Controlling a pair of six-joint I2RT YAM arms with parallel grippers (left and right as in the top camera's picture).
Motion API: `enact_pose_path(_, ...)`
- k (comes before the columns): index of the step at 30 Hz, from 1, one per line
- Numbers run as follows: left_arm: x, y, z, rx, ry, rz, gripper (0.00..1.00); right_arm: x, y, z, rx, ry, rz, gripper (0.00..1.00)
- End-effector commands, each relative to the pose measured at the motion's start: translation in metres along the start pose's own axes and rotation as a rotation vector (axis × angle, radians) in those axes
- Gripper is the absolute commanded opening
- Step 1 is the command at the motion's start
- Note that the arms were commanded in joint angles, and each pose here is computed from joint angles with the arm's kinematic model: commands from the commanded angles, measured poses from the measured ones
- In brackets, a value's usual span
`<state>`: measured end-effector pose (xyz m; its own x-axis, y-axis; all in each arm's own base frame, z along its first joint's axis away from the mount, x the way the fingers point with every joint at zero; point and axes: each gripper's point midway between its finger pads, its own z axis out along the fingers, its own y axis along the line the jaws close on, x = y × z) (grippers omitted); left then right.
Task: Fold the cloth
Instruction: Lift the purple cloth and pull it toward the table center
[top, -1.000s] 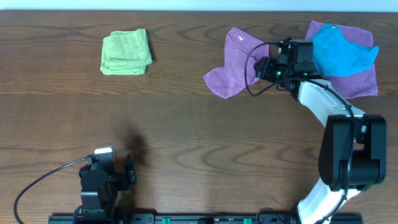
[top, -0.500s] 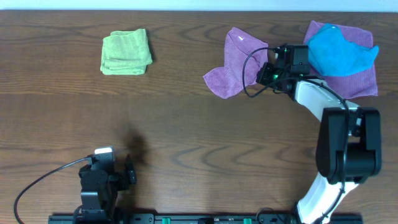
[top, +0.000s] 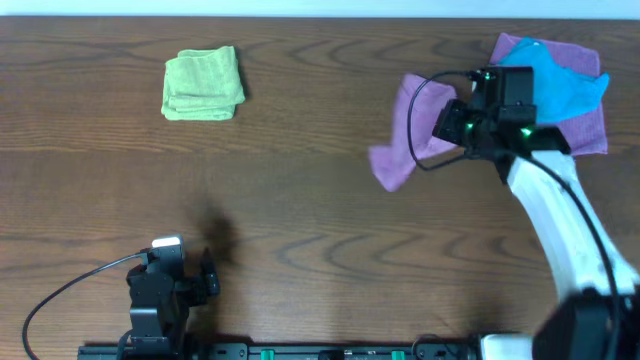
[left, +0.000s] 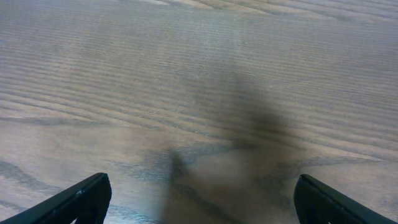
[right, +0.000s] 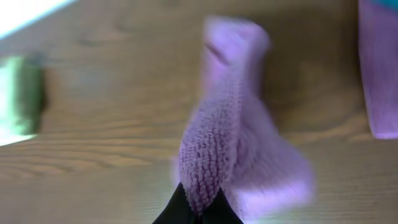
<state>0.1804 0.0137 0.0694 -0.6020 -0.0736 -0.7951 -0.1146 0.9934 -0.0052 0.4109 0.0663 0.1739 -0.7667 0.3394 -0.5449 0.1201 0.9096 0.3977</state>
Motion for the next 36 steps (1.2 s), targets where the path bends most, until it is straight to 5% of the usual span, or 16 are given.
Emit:
enact_pose_path(1,0.015,0.001,0.003,-0.006,0.051,-0.001,0.95,-0.004,0.052,-0.031,-0.144,-0.056,-0.093,0.01)
enact_pose_path(9,0.015,0.001,0.003,-0.006,0.051,-0.001,0.95,0.011,0.147,-0.049,-0.349,-0.125,-0.253,0.01)
enact_pose_path(15,0.015,0.001,0.003,-0.006,0.051,-0.001,0.95,0.0,0.159,-0.05,-0.319,-0.223,-0.293,0.01)
enact_pose_path(26,0.015,0.001,0.003,-0.006,0.051,-0.001,0.95,0.078,0.107,-0.007,-0.145,0.144,-0.3,0.01)
enact_pose_path(36,0.015,0.001,0.003,-0.006,0.051,-0.001,0.95,0.148,0.051,-0.027,0.038,0.48,-0.309,0.01)
